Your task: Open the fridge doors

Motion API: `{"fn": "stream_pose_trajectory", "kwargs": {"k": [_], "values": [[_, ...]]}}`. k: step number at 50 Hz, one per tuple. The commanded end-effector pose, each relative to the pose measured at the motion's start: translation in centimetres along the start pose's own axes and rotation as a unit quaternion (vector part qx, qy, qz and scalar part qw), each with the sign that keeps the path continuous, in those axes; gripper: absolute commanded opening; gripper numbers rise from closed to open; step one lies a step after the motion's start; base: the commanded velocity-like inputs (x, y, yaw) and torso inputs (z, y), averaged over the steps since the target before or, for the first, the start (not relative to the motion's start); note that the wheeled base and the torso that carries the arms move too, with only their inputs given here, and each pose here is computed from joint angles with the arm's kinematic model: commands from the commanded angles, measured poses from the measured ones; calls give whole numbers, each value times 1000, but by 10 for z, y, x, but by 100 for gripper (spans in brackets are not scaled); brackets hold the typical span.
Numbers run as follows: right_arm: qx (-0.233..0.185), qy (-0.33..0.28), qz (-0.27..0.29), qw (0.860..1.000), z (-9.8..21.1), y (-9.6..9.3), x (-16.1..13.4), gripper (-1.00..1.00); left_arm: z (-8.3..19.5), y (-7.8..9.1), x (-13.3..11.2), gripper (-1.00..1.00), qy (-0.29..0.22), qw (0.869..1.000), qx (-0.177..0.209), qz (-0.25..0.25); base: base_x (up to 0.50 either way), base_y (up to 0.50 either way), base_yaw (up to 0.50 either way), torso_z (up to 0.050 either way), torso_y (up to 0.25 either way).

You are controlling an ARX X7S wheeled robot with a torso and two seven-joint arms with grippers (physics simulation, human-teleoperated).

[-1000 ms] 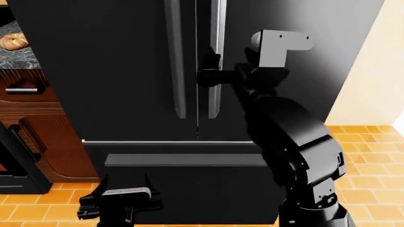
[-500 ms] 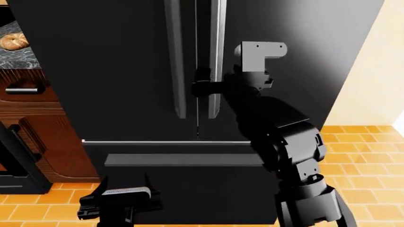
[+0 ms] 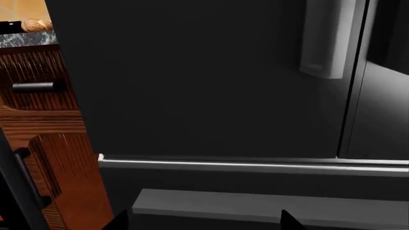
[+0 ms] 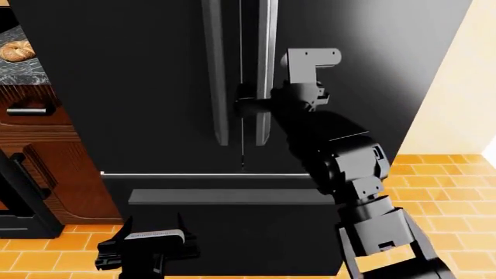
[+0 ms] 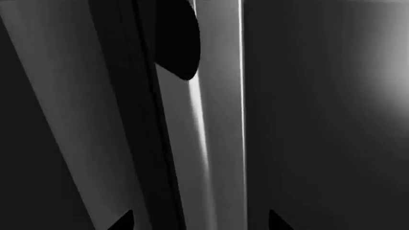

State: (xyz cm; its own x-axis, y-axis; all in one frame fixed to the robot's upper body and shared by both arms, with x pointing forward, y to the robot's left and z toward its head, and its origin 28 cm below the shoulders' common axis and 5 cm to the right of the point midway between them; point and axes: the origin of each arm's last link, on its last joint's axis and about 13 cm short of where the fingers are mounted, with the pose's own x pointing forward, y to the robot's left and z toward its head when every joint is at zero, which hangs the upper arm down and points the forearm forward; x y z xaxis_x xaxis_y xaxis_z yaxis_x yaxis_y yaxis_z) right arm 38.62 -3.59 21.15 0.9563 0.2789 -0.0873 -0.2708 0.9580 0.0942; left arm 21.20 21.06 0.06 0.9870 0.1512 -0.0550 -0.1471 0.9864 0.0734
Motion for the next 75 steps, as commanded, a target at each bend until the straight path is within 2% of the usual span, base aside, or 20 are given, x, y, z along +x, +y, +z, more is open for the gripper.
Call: {"fn": "stream_pose_trajectory", "kwargs": {"k": [1, 14, 34, 51, 52, 75], "values": [[-13, 19, -10, 1000, 5, -7, 9, 100, 0, 0, 0, 100, 0, 1000, -2, 0, 0, 0, 0, 0, 0], [-24, 47, -2, 999, 5, -9, 17, 100, 1, 0, -1, 100, -1, 1000, -3, -2, 0, 0, 0, 0, 0], [12, 52, -20, 998, 3, -15, 34, 100, 1, 0, 0, 100, -1, 1000, -4, -3, 0, 0, 0, 0, 0], [-12, 51, -16, 999, 9, -12, 37, 100, 2, -1, 0, 100, 0, 1000, -10, -5, 0, 0, 0, 0, 0], [-11, 46, -12, 999, 9, -12, 37, -100, 2, -1, 0, 100, 0, 1000, -10, -5, 0, 0, 0, 0, 0], [12, 22, -10, 1000, 16, -14, 39, -100, 2, -1, 0, 100, -2, 1000, -10, -4, 6, 0, 2, 0, 0]]}}
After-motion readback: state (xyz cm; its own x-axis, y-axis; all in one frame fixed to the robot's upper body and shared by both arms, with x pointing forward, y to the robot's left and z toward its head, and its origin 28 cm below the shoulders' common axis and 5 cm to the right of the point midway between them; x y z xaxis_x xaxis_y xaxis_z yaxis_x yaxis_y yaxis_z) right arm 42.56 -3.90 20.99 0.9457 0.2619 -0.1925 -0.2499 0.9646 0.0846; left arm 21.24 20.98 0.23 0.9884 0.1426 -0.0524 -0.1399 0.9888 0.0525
